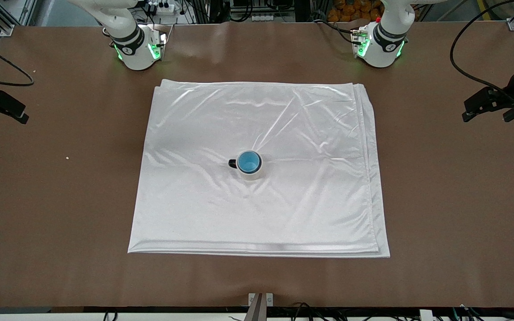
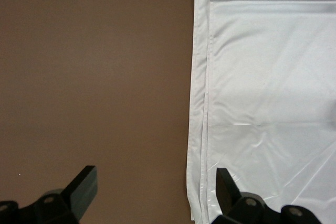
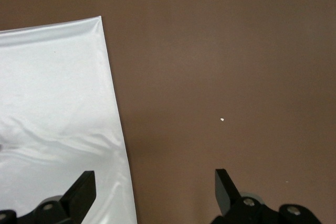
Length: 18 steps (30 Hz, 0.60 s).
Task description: Place blue cup into white mug on cloth
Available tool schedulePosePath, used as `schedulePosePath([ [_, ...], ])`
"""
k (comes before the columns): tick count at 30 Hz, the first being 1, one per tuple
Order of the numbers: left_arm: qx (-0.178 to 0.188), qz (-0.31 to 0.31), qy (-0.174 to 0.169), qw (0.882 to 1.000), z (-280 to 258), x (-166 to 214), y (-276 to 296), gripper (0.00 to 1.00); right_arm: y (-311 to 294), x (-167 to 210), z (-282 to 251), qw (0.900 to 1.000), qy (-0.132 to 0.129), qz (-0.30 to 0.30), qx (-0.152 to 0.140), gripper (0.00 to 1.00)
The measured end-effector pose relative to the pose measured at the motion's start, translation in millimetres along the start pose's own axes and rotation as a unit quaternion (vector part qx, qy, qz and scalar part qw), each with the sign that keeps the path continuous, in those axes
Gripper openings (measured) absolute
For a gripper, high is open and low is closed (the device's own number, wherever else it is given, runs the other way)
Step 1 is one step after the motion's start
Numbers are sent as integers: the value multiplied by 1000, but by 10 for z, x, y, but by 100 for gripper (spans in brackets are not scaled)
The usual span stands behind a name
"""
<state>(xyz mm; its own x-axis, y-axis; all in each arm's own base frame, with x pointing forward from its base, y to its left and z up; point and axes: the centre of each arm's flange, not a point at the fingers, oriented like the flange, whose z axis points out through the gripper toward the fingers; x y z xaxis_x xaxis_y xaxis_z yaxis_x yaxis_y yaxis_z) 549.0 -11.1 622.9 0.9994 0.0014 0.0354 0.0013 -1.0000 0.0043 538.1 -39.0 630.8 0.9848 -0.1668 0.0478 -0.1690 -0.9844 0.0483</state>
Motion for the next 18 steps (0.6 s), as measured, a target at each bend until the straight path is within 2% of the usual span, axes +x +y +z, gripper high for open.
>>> schedulePosePath([
  [18, 0, 2, -2, 1000, 20, 9, 15, 100, 5, 1, 0, 1000, 0, 0, 0, 100],
])
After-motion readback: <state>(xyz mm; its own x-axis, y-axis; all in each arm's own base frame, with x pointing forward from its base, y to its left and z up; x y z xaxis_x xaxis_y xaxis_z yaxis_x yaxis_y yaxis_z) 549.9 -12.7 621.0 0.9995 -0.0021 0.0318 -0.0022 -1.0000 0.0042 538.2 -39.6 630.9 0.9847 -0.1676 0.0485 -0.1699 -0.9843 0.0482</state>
